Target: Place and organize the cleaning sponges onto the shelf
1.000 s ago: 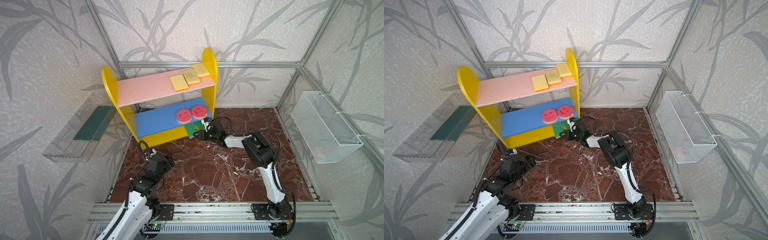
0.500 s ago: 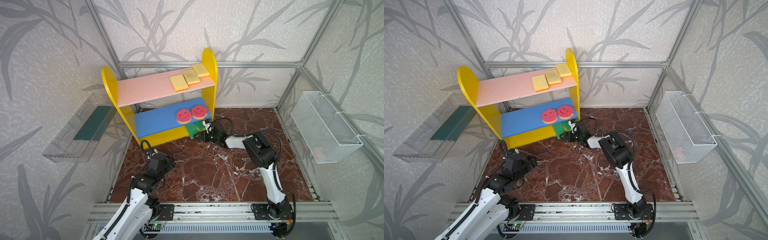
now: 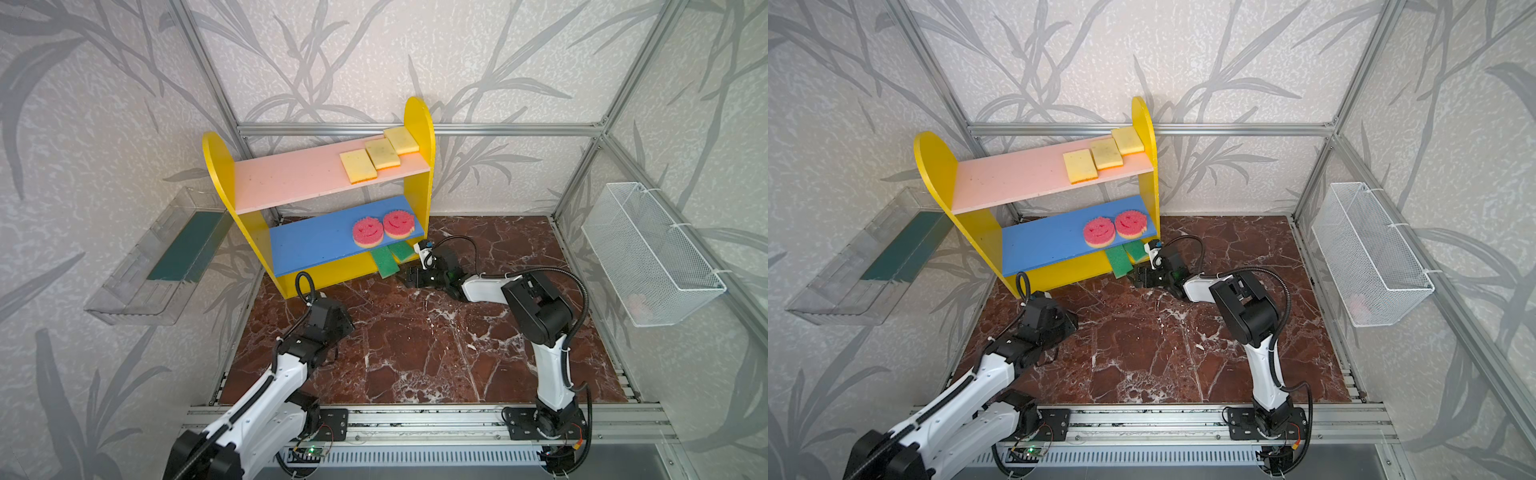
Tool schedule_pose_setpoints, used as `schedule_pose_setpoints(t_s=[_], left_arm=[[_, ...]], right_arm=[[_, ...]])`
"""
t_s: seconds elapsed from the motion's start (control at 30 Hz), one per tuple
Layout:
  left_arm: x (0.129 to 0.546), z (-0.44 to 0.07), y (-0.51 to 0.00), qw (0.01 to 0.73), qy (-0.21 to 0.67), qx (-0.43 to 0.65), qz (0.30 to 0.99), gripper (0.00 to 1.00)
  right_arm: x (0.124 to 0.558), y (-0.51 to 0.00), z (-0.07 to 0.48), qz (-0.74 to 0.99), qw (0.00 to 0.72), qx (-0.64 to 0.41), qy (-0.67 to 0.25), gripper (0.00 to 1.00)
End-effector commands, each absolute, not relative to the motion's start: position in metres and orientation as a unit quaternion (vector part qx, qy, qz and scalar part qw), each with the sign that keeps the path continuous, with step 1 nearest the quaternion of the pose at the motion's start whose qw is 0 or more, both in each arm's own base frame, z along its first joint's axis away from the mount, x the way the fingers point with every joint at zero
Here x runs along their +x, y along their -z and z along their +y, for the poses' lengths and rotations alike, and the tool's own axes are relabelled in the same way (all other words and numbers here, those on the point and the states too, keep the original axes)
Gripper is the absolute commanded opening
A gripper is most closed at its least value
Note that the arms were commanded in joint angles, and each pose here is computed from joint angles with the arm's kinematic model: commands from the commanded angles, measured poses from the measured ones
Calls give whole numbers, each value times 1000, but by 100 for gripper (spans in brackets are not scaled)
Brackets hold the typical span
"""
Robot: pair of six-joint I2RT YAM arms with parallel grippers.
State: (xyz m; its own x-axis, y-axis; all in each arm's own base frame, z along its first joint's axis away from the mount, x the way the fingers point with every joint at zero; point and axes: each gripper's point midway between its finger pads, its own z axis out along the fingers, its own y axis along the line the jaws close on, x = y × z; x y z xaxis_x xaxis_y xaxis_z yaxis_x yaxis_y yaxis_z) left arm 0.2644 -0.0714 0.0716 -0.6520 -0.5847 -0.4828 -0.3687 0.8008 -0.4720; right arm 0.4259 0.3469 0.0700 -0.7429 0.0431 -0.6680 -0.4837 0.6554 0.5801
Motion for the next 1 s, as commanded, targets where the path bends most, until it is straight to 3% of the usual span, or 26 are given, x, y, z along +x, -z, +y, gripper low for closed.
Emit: schedule_pose_setpoints(t_s=[0.0, 0.13, 0.37, 0.6, 0.97], left_arm=[[304, -93, -97, 365, 220, -252, 869, 27], [332, -109, -93, 366, 228, -241, 869, 22], [375, -141, -84, 410, 250, -239, 844, 21], [406, -150, -56, 429, 250, -260, 828, 17], [437, -153, -38, 470, 254, -271, 801, 17]], right_arm=[[427, -102, 324, 829, 350, -107, -423, 69], [409, -104, 299, 836, 341, -93, -420, 60], [368, -104, 275, 851, 320, -79, -409, 58], [328, -132, 250, 844, 345, -91, -401, 58], [312, -143, 242, 835, 357, -91, -409, 58]])
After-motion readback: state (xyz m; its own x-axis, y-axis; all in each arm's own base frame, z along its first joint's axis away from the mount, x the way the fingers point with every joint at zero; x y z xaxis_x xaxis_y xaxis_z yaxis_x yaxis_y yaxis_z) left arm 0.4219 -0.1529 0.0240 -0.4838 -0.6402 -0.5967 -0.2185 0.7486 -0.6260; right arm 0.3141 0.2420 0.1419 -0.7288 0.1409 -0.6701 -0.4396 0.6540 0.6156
